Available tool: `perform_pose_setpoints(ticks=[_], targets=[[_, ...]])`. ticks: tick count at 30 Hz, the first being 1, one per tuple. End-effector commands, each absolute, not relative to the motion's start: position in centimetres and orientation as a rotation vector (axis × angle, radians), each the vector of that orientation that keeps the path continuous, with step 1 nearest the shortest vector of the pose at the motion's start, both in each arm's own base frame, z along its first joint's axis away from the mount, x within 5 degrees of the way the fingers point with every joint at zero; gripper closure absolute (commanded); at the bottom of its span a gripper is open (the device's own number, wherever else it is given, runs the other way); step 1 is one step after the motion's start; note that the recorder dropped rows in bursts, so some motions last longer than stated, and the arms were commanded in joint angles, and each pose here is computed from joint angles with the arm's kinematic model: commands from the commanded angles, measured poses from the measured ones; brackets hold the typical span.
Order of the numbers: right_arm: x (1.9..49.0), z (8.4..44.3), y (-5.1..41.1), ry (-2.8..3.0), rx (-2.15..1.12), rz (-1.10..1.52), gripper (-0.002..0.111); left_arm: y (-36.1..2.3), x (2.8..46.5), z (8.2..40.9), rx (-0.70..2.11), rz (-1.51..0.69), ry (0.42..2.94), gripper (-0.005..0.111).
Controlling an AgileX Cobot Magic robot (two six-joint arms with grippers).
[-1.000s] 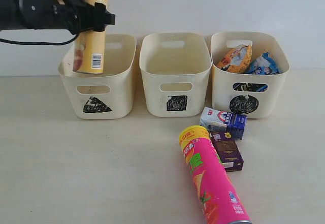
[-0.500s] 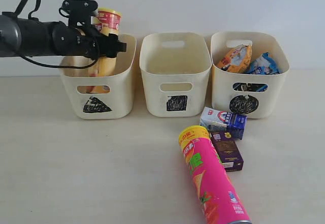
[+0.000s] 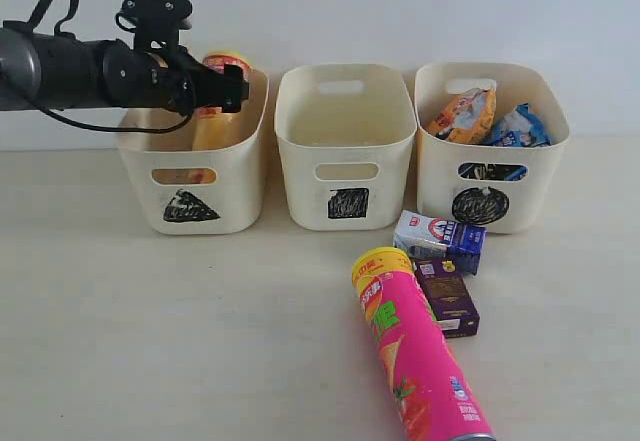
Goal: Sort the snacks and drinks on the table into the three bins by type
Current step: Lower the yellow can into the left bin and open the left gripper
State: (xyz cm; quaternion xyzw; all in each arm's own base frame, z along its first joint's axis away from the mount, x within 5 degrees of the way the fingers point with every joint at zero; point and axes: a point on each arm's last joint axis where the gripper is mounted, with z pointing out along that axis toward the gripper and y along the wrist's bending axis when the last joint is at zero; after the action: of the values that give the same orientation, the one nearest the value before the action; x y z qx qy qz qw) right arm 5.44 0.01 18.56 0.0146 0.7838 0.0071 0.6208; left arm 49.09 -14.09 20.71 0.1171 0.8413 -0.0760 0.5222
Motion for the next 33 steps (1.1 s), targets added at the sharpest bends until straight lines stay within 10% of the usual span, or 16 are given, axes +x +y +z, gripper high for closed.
perform_pose_setpoints(ticks=[1, 10, 17, 33], targets=[[5.5, 18.7, 0.0, 1.769, 0.031, 0.014, 0.108, -13.8, 49.0, 21.9, 0.25, -0.198, 2.004, 0.013], [5.5, 18.8, 0.0, 1.763, 0.033, 0.015, 0.108, -13.4, 47.0, 26.8, 0.286, -0.202, 2.017, 0.019], [5.5, 18.8, 0.0, 1.763, 0.033, 0.015, 0.108, -12.8, 44.6, 29.4, 0.367, -0.167, 2.133, 0.103], [5.5, 18.8, 0.0, 1.763, 0.033, 0.015, 0.108, -11.4, 38.1, 30.9, 0.394, -0.176, 2.303, 0.103]])
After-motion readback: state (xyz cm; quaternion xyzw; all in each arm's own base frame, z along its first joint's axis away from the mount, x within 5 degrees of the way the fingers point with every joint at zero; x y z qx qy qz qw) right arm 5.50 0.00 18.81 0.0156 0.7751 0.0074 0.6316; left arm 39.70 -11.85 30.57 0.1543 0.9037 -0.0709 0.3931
